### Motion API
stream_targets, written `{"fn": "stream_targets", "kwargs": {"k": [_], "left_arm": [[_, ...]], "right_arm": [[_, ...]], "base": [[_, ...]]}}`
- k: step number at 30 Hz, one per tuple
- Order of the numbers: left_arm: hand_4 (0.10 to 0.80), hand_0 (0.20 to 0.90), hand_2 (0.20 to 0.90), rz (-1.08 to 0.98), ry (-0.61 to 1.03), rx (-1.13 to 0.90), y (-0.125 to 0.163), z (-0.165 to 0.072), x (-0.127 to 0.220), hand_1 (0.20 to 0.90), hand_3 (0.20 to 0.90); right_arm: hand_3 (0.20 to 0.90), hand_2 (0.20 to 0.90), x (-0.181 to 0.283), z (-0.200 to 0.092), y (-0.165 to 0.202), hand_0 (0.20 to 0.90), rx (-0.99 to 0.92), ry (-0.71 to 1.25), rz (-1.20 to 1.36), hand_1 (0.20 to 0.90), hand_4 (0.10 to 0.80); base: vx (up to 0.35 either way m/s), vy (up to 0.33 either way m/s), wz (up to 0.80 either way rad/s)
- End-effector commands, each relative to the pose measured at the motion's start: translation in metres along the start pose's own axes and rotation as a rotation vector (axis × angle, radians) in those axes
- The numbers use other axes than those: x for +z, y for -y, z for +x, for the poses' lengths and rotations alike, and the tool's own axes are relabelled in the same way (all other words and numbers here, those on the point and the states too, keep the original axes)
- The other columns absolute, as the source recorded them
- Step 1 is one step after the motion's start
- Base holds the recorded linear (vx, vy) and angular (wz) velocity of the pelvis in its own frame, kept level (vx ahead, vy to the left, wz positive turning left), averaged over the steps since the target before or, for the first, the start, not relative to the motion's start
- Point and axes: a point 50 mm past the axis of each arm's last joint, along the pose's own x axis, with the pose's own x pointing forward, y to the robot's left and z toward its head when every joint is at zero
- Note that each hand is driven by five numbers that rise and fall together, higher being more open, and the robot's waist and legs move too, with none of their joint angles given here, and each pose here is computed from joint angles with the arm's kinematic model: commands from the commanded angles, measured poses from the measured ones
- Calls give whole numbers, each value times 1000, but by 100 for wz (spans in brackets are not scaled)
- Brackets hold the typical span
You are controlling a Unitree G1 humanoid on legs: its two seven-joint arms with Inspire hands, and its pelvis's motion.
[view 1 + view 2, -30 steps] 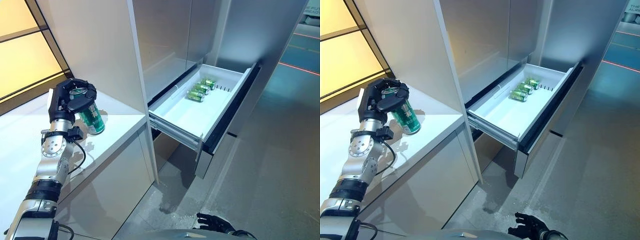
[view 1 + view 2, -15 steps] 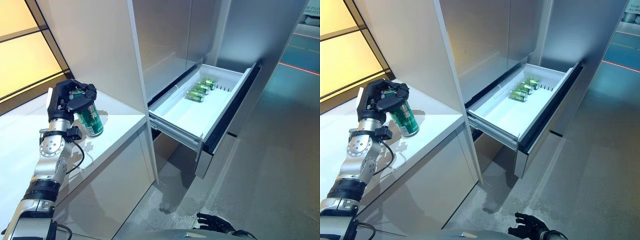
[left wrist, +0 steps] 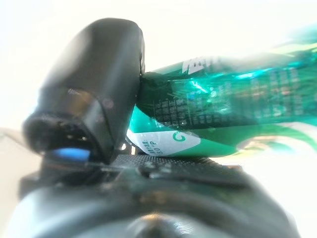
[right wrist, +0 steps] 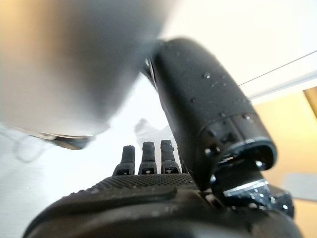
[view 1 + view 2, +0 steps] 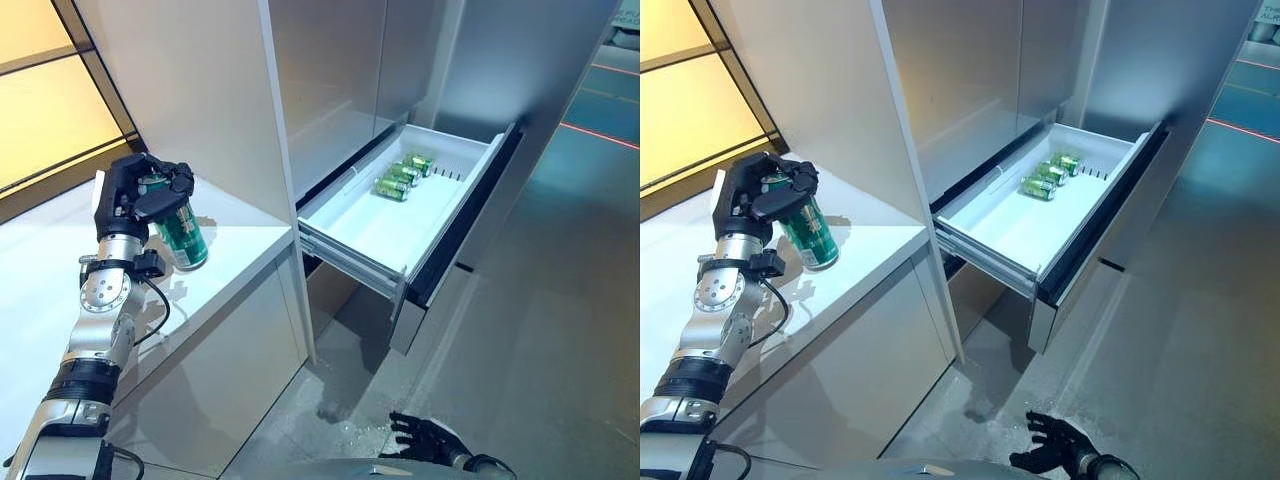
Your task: Put drinks into fridge and close the fridge
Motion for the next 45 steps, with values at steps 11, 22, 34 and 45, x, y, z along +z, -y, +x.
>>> {"fn": "stream_targets", "kwargs": {"k": [11, 22, 34, 45], "left_arm": [[100, 300, 300, -134, 806, -227, 29, -2, 137, 300, 200], [100, 300, 300, -193, 850, -474, 56, -20, 149, 300, 200], [100, 300, 300, -247, 847, -661, 94, -25, 160, 300, 200], [100, 300, 300, -275, 847, -822, 125, -28, 168, 300, 200]], "right_arm": [[900, 900, 204, -45, -14, 900, 381, 815, -34, 900, 800], [900, 900, 324, -148, -47, 900, 623, 1364, -106, 900, 800], [900, 900, 346, -157, -67, 900, 572, 1361, -182, 900, 800], [900, 900, 351, -135, -84, 900, 617, 1190, -167, 900, 800]], "base": [[-18, -2, 0], [-9, -2, 0], [0, 0, 0], [0, 0, 0]]}}
